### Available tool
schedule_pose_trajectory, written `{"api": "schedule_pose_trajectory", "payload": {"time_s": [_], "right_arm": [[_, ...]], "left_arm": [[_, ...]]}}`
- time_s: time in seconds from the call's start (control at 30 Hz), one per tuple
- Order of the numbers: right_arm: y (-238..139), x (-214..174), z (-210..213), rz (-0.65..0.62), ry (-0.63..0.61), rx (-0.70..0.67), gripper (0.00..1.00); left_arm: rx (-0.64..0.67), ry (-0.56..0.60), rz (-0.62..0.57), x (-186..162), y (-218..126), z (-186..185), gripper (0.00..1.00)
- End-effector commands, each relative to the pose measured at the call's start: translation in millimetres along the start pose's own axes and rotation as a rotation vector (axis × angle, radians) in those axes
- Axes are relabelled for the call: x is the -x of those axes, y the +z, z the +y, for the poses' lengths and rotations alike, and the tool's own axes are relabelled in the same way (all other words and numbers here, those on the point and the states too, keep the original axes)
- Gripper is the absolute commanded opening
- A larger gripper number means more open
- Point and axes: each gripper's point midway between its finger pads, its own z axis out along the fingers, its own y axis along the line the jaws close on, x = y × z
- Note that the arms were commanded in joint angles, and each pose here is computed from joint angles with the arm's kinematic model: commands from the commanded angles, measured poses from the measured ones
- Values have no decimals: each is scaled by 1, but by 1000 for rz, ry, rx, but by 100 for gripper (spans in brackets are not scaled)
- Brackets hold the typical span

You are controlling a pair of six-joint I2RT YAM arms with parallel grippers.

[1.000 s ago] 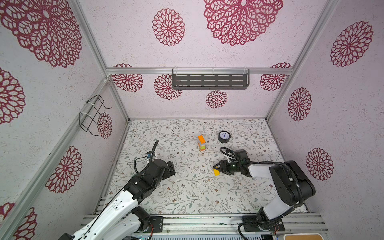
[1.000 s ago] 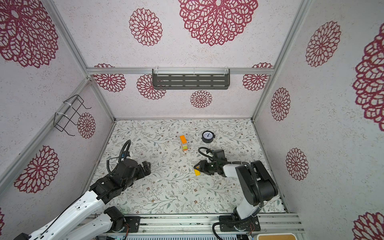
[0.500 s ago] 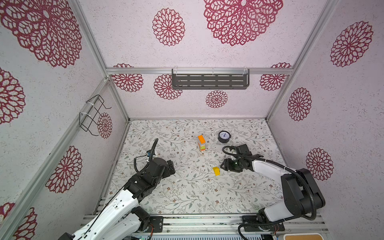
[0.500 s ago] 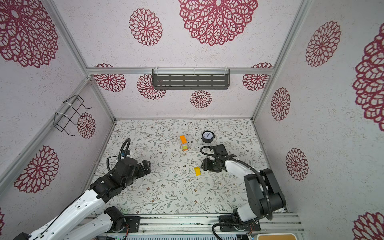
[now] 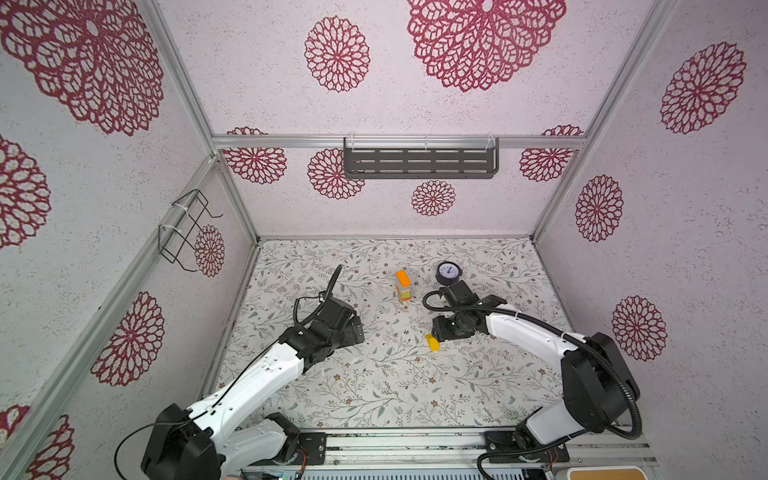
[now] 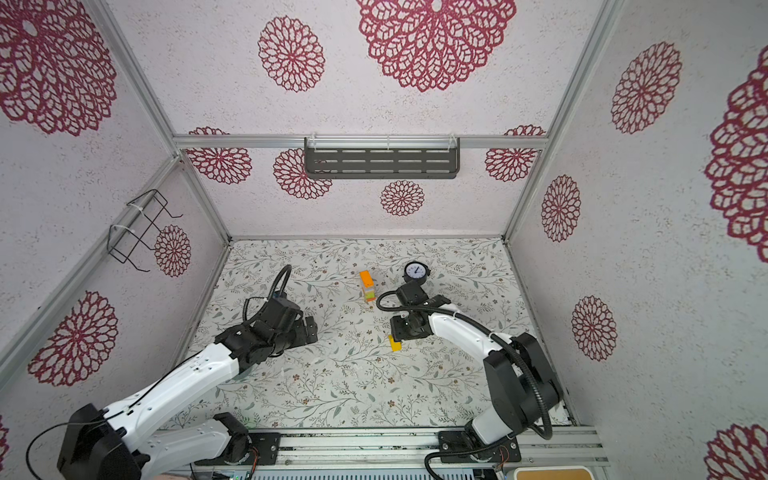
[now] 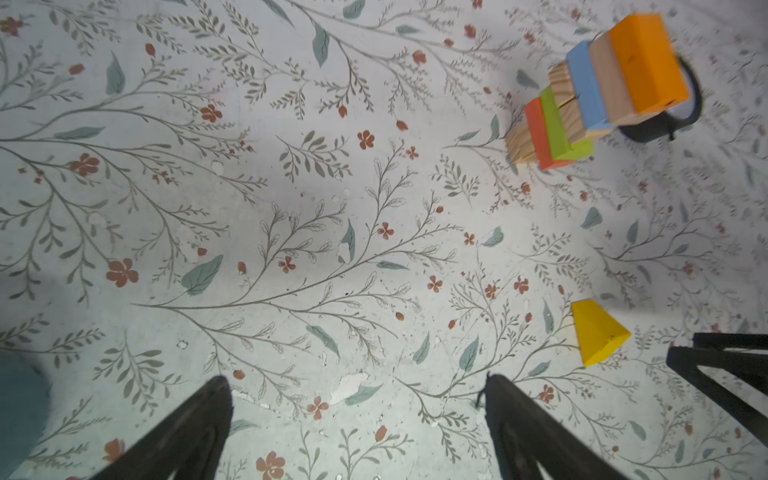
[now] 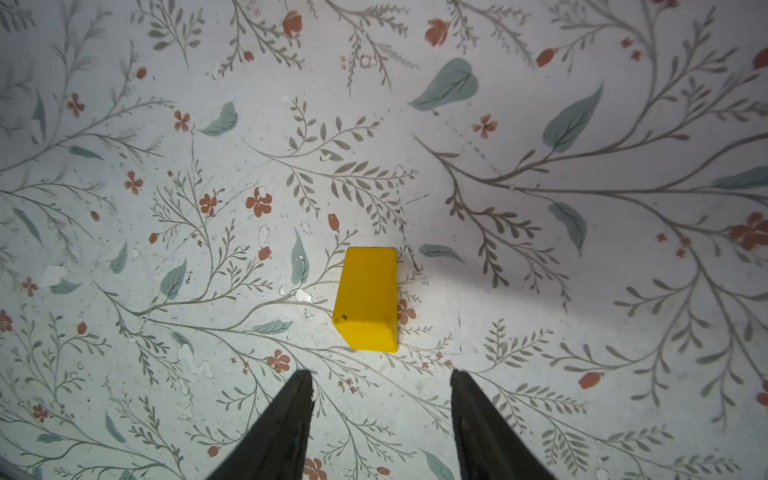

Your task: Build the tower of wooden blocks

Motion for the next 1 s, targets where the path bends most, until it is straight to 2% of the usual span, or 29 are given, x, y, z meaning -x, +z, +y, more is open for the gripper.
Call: {"api": "schedule_pose_trajectory", "payload": {"time_s": [0.0,0.1,0.37,0.77,0.97], "right_arm": [[4,0,0,14,-8,-60,57],[14,-4,4,31,-16,-67,57],[24,-5,5,41,-23,-76,54],[32,1,7,63,-58,-102,42],[32,4,10,71,-64,-101,31]], "left_arm": [[8,30,63,-6,11,-4,97],[21,33,97,-12,23,-6,97],[10,26,99,-15,33,-9,97],[20,29,116,-21,41,-8,97],[31,38,107,-20,38,-4,97]]}}
